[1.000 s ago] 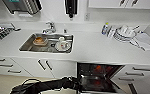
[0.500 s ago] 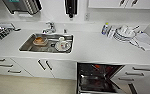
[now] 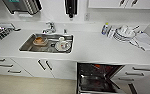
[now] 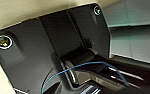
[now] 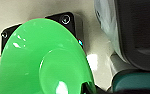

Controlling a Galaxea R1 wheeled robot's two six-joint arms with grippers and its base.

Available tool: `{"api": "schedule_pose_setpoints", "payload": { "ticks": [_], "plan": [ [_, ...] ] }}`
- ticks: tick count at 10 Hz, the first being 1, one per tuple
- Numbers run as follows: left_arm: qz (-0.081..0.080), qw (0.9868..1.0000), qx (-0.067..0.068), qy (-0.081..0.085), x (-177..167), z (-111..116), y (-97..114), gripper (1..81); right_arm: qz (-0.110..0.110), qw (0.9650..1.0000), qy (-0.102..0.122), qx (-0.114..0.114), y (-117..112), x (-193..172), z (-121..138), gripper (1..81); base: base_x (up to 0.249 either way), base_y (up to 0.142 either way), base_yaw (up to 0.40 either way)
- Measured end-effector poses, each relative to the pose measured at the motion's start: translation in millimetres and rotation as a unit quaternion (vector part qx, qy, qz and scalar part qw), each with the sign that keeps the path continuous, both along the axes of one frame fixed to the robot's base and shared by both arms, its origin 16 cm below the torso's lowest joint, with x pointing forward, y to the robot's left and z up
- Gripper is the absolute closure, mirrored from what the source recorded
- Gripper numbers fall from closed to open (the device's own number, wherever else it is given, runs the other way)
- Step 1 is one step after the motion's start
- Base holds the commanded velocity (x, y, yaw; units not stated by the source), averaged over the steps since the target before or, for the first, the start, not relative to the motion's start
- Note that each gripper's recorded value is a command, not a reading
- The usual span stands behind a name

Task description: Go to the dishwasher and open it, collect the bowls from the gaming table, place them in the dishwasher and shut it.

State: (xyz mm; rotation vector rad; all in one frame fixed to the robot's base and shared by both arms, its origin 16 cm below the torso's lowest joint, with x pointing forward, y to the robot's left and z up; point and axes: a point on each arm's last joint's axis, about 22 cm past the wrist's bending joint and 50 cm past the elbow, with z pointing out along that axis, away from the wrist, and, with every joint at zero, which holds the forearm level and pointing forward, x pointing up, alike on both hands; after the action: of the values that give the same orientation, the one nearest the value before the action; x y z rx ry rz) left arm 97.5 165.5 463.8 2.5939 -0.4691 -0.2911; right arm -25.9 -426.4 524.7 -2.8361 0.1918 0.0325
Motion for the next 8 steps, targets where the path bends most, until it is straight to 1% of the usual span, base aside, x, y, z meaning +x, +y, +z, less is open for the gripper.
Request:
{"api": "schedule_pose_setpoints", "payload": {
  "ticks": [1, 2, 3, 4, 5, 6, 7, 8],
  "plan": [
    [-0.002, 0.9997, 0.025, 0.003, -19.7, -14.4, 22.5, 1.0, -0.010, 0.9999, -0.011, -0.002, -16.2, 18.0, 15.2, 81.1, 0.000, 0.000, 0.000],
    [-0.003, 0.9993, 0.037, 0.010, -44.7, -22.2, 33.8, 1.0, -0.018, 0.9996, -0.020, -0.005, -28.1, 31.6, 25.8, 81.1, 0.000, 0.000, 0.000],
    [0.000, 0.9992, 0.038, 0.015, -69.1, -26.9, 32.7, 1.0, -0.032, 0.9989, -0.035, -0.002, -34.3, 57.5, 38.2, 81.1, 0.000, 0.000, 0.000],
    [0.007, 0.9992, 0.035, 0.016, -85.1, -30.3, 29.3, 1.0, -0.043, 0.9977, -0.051, 0.011, -28.5, 82.6, 47.3, 81.1, 0.000, 0.000, 0.000],
    [0.013, 0.9990, 0.042, 0.013, -94.6, -36.2, 36.6, 1.0, -0.053, 0.9959, -0.069, 0.022, -22.6, 109.4, 56.1, 81.1, 0.000, 0.000, 0.000],
    [0.016, 0.9984, 0.053, 0.008, -101.8, -42.6, 48.6, 1.0, -0.059, 0.9939, -0.088, 0.031, -20.9, 135.8, 67.1, 81.1, 0.000, 0.000, 0.000],
    [0.018, 0.9980, 0.060, 0.007, -115.1, -46.6, 54.9, 1.0, -0.065, 0.9918, -0.102, 0.040, -18.4, 159.2, 80.0, 81.1, 0.000, 0.000, 0.000],
    [0.020, 0.9979, 0.060, 0.014, -137.6, -46.8, 49.5, 1.0, -0.073, 0.9885, -0.121, 0.053, -12.8, 189.9, 93.9, 81.1, 0.000, 0.000, 0.000]
  ]
}}
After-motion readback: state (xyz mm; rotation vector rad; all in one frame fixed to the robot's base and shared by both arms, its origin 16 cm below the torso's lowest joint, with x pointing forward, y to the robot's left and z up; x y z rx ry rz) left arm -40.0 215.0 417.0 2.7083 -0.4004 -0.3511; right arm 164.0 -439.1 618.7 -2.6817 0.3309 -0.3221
